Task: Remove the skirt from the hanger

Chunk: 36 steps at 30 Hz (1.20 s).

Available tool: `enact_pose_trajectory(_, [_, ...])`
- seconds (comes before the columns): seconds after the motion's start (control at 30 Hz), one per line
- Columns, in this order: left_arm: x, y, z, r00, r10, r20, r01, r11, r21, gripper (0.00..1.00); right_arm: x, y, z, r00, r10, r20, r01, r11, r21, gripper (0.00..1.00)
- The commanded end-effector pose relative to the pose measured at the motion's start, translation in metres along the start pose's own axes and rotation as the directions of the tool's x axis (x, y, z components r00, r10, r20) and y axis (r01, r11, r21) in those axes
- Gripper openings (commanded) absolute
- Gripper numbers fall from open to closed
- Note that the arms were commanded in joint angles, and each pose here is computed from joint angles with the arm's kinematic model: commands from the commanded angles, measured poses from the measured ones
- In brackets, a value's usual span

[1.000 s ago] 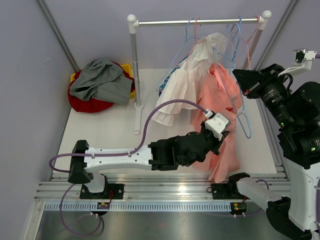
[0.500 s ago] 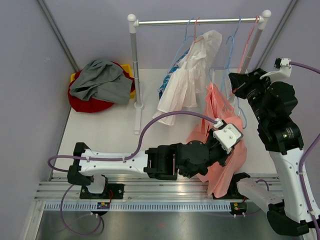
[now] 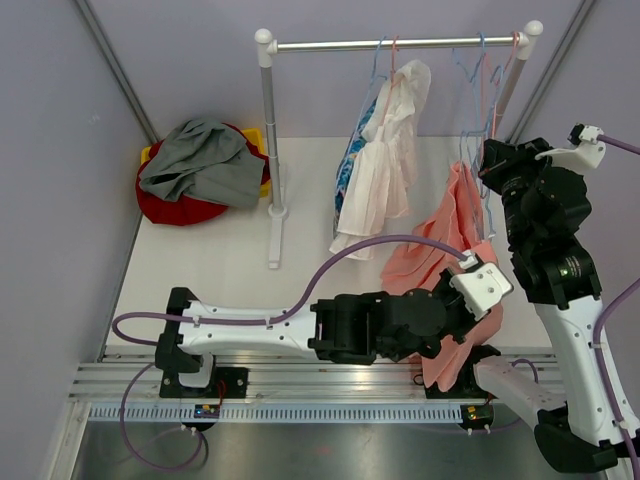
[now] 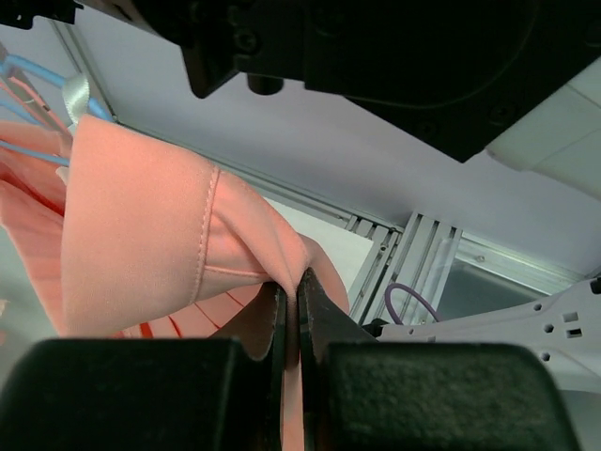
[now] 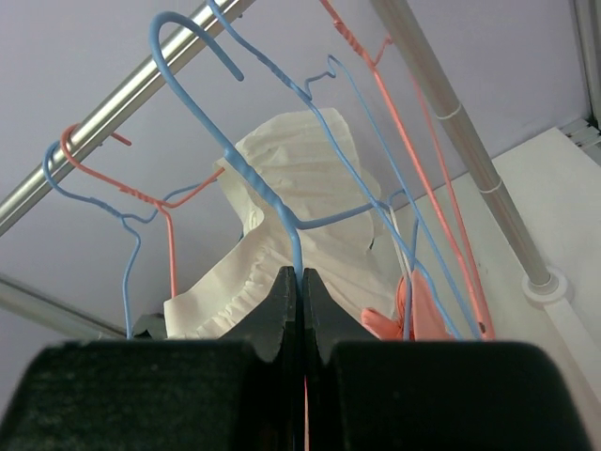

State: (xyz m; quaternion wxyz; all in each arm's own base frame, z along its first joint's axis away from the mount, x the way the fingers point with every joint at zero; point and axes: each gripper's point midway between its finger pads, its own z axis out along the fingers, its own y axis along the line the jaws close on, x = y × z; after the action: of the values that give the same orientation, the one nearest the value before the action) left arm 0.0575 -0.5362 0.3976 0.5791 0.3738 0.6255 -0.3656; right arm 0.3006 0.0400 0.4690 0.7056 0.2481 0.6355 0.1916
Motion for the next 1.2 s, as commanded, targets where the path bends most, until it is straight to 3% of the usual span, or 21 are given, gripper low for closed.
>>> enact_pose_trajectory(0.0, [-0.057, -0.022, -0.017, 0.989, -0.063, 0.130, 0.048, 0.992, 0.113, 0.00, -0.032, 0.005, 0.006, 0.989, 0.052, 0.142, -0.054, 0.999, 0.009, 0.00])
enact_pose_trajectory(0.3, [-0.039, -0.037, -0.046, 0.994, -0.048, 0.099, 0.034, 0.990, 0.137, 0.00, -0.033, 0.019, 0.021, 0.989, 0.009, 0.146, -0.005, 1.000, -0.031, 0.00])
enact_pose_trajectory(0.33, [-0.015, -0.038, -0.047, 0.998, -0.038, 0.057, 0.030, 0.990, 0.135, 0.00, -0.033, 0.023, 0.022, 0.990, -0.002, 0.140, 0.008, 0.999, -0.043, 0.00])
enact_pose_trajectory(0.53, [0.027, -0.021, -0.069, 0.993, -0.119, 0.020, 0.116, 0.988, 0.106, 0.00, -0.056, 0.044, 0.015, 0.989, -0.014, 0.145, 0.027, 0.996, -0.089, 0.00])
enact_pose_trajectory(0.77, [0.055, 0.058, -0.050, 0.994, -0.111, 0.001, 0.109, 0.977, -0.182, 0.00, -0.072, 0.060, -0.024, 0.995, 0.069, 0.071, -0.056, 0.984, -0.170, 0.00])
enact_pose_trajectory(1.0, [0.040, 0.169, -0.014, 0.997, -0.072, 0.038, 0.081, 0.898, -0.432, 0.00, -0.039, 0.075, -0.079, 0.966, 0.114, -0.234, -0.173, 0.954, -0.246, 0.00])
enact_pose_trajectory(1.03, [0.020, 0.178, -0.009, 0.994, -0.081, 0.074, 0.106, 0.892, -0.440, 0.00, -0.035, 0.077, -0.087, 0.955, 0.123, -0.270, -0.194, 0.948, -0.253, 0.00])
enact_pose_trajectory(1.17, [0.019, 0.242, 0.010, 0.997, -0.082, 0.003, 0.071, 0.835, -0.546, 0.00, -0.025, 0.070, -0.119, 0.917, 0.090, -0.388, -0.190, 0.955, -0.227, 0.00])
